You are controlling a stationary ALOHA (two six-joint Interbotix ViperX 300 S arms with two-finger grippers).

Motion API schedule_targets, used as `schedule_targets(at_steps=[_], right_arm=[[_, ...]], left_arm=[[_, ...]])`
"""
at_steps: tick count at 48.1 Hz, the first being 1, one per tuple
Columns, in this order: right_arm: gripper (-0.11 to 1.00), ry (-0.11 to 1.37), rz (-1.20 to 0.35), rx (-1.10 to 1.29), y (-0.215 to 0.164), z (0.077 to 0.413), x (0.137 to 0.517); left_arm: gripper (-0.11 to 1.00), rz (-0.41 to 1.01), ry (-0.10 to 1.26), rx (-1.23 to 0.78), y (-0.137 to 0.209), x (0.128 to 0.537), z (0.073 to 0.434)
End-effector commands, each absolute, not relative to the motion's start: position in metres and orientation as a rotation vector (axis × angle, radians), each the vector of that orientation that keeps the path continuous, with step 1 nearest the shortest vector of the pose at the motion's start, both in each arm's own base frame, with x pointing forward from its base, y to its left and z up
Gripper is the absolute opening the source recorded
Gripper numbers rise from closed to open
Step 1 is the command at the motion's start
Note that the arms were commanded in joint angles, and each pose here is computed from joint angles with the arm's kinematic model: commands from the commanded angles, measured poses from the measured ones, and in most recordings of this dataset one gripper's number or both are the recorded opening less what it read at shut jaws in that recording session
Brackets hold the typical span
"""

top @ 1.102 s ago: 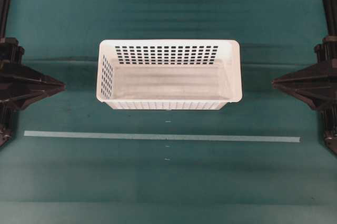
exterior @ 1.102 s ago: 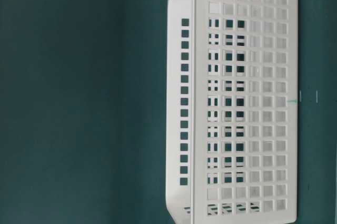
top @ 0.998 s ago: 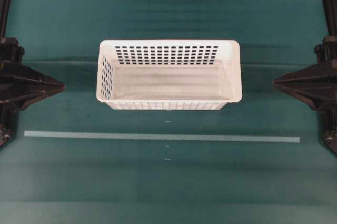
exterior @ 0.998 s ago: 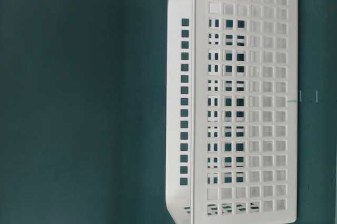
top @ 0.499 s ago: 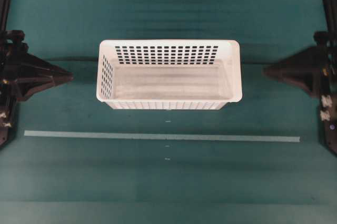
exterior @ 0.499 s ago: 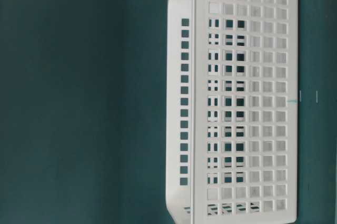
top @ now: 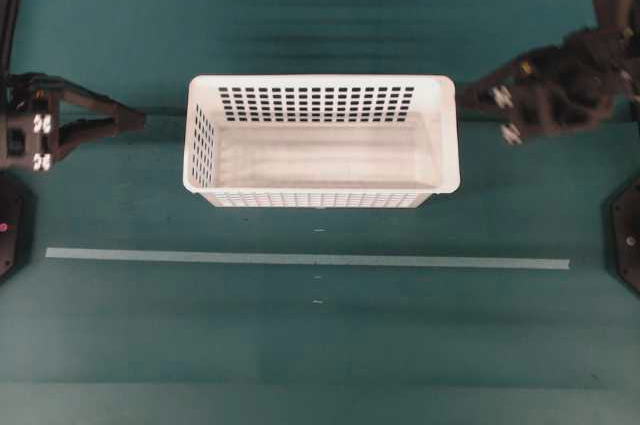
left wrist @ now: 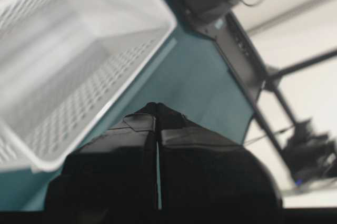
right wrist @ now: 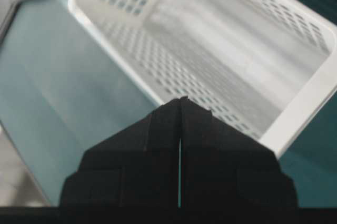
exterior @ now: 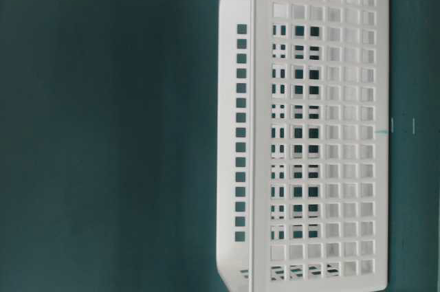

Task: Lift the white basket with both hands.
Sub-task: 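Move both open grippers toward the basket's left and right short rims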

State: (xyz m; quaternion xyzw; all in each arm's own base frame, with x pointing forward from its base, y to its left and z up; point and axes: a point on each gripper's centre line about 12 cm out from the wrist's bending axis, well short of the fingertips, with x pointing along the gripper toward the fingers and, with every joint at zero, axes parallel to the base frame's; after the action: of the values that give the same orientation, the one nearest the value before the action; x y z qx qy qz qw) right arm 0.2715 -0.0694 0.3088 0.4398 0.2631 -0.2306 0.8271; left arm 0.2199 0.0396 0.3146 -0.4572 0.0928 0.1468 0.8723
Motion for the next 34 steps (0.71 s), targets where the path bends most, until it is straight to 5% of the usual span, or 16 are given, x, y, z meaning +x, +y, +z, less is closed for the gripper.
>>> schedule_targets(at_steps=[1, 12, 34], right_arm=[[-0.03, 0.572, -0.541, 1.008, -0.077, 0.315, 0.278], [-0.03, 0.876, -0.747, 1.112, -0.087, 0.292, 0.270], [-0.03, 1.181, -0.898, 1.064, -0.103, 0.273, 0.292]], left_arm=[[-0.04, 0.341, 0.178, -1.040, 0.046, 0.224, 0.326], [-0.04, 0.551, 0.384, -1.196, 0.056, 0.238, 0.303], [-0.04, 0.864, 0.757, -1.204, 0.080, 0.276, 0.284]])
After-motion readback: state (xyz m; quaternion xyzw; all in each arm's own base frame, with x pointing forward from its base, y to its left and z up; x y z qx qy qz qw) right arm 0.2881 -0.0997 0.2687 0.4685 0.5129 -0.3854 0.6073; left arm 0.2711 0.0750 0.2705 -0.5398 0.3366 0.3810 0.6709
